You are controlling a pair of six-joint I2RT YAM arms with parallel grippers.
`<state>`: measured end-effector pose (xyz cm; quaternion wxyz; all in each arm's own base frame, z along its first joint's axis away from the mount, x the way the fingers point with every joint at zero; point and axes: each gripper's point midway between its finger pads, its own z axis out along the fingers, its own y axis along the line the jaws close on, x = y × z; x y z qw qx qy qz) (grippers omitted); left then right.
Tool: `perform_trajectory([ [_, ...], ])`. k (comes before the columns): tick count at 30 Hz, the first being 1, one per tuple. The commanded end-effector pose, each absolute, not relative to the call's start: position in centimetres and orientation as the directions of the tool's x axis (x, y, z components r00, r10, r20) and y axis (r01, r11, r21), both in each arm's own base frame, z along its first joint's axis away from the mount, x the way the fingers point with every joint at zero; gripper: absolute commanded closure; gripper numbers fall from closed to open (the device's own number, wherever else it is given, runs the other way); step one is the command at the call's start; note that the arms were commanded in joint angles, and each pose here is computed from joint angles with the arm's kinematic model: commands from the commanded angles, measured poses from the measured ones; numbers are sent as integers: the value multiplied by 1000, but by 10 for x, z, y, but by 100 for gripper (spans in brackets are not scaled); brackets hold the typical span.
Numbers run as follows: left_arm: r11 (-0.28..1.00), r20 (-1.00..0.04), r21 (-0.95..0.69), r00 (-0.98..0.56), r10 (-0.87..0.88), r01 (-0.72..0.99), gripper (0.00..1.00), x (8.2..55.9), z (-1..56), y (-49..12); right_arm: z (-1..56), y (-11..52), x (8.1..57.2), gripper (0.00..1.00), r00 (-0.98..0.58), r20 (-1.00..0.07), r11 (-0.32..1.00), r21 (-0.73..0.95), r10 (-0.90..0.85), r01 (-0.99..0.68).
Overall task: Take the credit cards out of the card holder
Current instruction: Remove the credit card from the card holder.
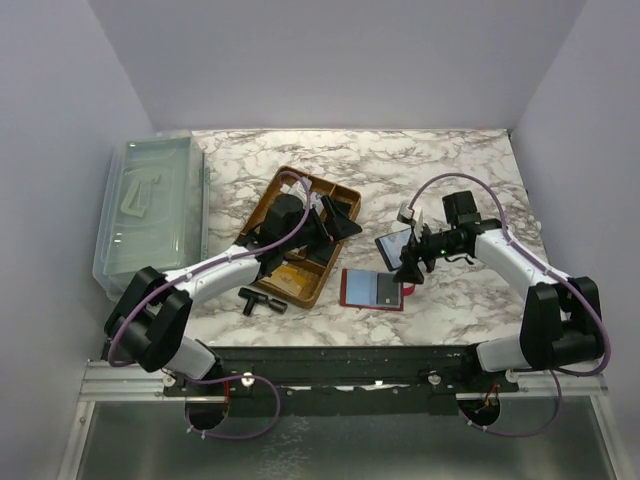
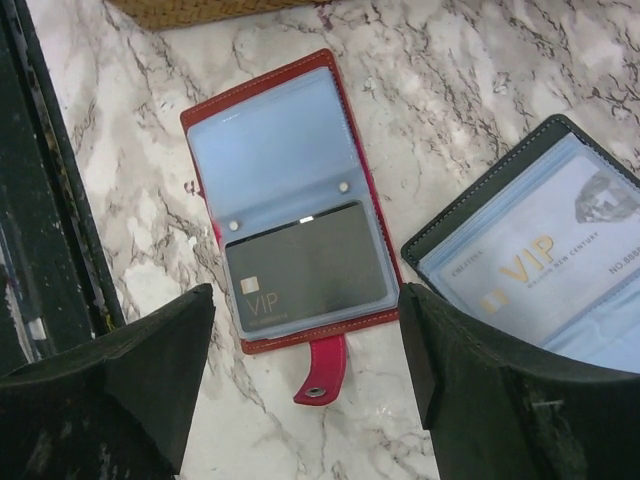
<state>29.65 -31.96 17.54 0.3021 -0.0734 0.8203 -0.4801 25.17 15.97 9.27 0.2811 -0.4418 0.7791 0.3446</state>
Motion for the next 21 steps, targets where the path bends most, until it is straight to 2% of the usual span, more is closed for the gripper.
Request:
perform_trajectory([
  [1,483,-396,-860,-812,-429,164,6,300,181,-343,97,165,249,17,-245,-829,242,137,-503,-961],
  [6,478,-347,-869,-849,-397,131,7,291,166,-360,95,165,247,12,-70,-843,108,14,-533,-994],
  [10,481,-322,-870,-863,-388,109,7,285,158,-366,99,166,255,11,-29,-849,92,-23,-528,-996],
  [13,475,-300,-875,-872,-387,90,9,283,155,-371,100,161,265,11,-65,-862,139,-6,-503,-990],
  [16,466,-282,-881,-886,-368,86,13,282,154,-380,110,149,278,13,-171,-897,238,77,-407,-968],
  [21,462,-258,-883,-908,-330,83,18,281,146,-396,107,141,290,18,-332,-877,362,202,-346,-910],
])
